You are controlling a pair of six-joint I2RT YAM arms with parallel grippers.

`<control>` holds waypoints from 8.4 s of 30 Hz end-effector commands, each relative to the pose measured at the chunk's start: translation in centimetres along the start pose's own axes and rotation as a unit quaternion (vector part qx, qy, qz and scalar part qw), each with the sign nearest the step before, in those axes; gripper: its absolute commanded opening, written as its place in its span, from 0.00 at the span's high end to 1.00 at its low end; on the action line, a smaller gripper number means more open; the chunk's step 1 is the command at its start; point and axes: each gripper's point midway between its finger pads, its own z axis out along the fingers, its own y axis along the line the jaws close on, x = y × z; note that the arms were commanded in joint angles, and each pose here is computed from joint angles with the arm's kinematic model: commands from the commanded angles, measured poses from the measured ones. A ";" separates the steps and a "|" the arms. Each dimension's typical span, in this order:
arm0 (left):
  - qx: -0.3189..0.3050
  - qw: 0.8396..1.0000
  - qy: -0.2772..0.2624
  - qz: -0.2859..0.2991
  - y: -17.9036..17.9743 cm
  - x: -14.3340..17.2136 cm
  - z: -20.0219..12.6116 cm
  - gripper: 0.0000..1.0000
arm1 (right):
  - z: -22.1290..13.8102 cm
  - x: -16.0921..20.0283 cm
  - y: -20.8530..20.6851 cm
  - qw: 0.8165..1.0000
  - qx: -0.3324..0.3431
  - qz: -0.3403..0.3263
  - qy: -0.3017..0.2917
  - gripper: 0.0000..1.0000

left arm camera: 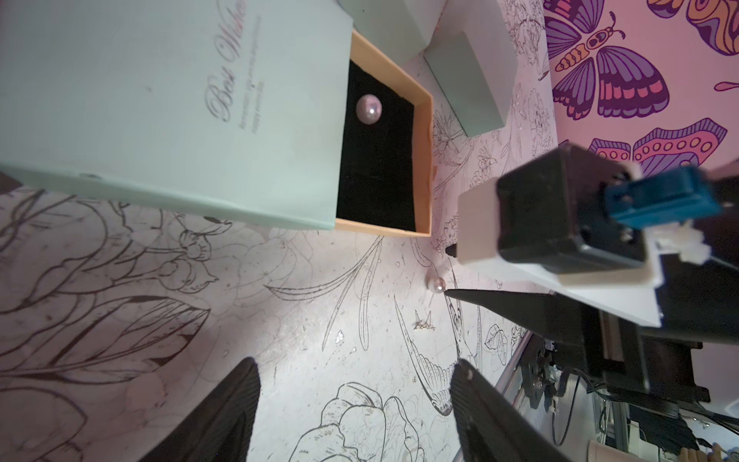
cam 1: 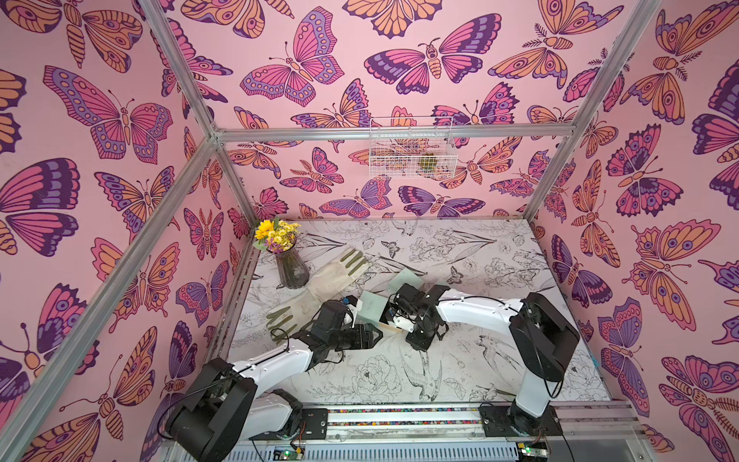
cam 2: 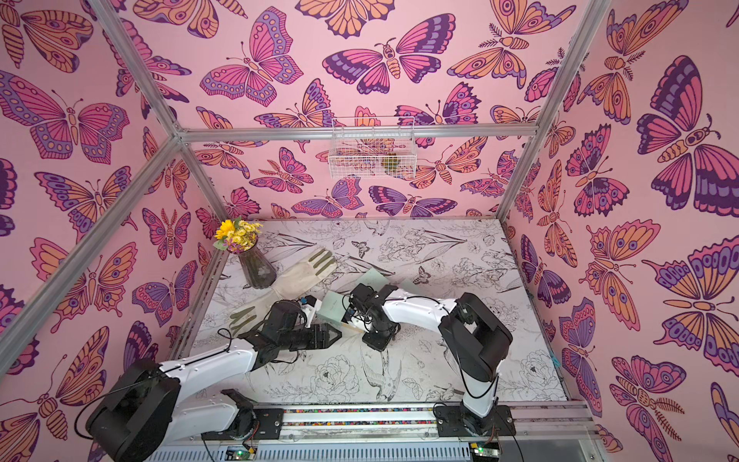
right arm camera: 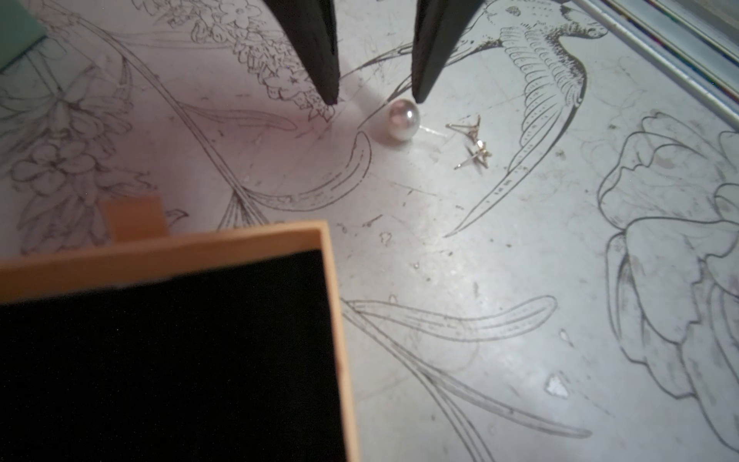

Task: Place the earrings into the drawer-style jewelry box
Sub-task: Place the earring at the center of the board, then pick up the earring from the center of the board, then insert the earring into the inner lining.

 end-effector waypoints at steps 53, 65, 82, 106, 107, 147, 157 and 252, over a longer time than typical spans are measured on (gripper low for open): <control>0.040 0.997 0.041 0.048 -2.5 1.9 2.6 0.23 | 1.5 0.9 2.8 0.847 -0.055 0.527 -0.048 0.67; 0.042 0.997 0.037 0.048 -2.6 1.6 2.4 0.23 | 2.1 0.2 2.4 0.848 -0.054 0.526 -0.049 0.67; 0.043 0.997 0.033 0.050 -2.8 1.3 2.2 0.24 | 2.6 -0.1 1.1 0.849 -0.037 0.524 -0.051 0.70; 0.042 0.997 0.031 0.051 -2.7 1.3 2.1 0.24 | 3.0 0.7 -0.1 0.861 0.016 0.508 -0.024 0.77; 0.042 0.997 0.031 0.050 -2.7 1.3 2.1 0.24 | 3.0 0.8 -0.1 0.861 0.017 0.508 -0.022 0.77; 0.049 0.997 0.005 0.061 -4.2 -1.4 1.4 0.24 | -0.8 -0.4 -1.7 0.874 0.048 0.476 -0.086 0.88; 0.064 0.996 -0.024 0.063 -5.2 -6.0 1.3 0.24 | -7.6 -4.0 -3.3 0.883 0.029 0.379 -0.275 0.90; 0.023 1.000 -0.018 0.002 1.7 -7.9 3.6 0.26 | -0.4 -11.9 -3.5 0.920 -0.005 0.210 -0.332 1.00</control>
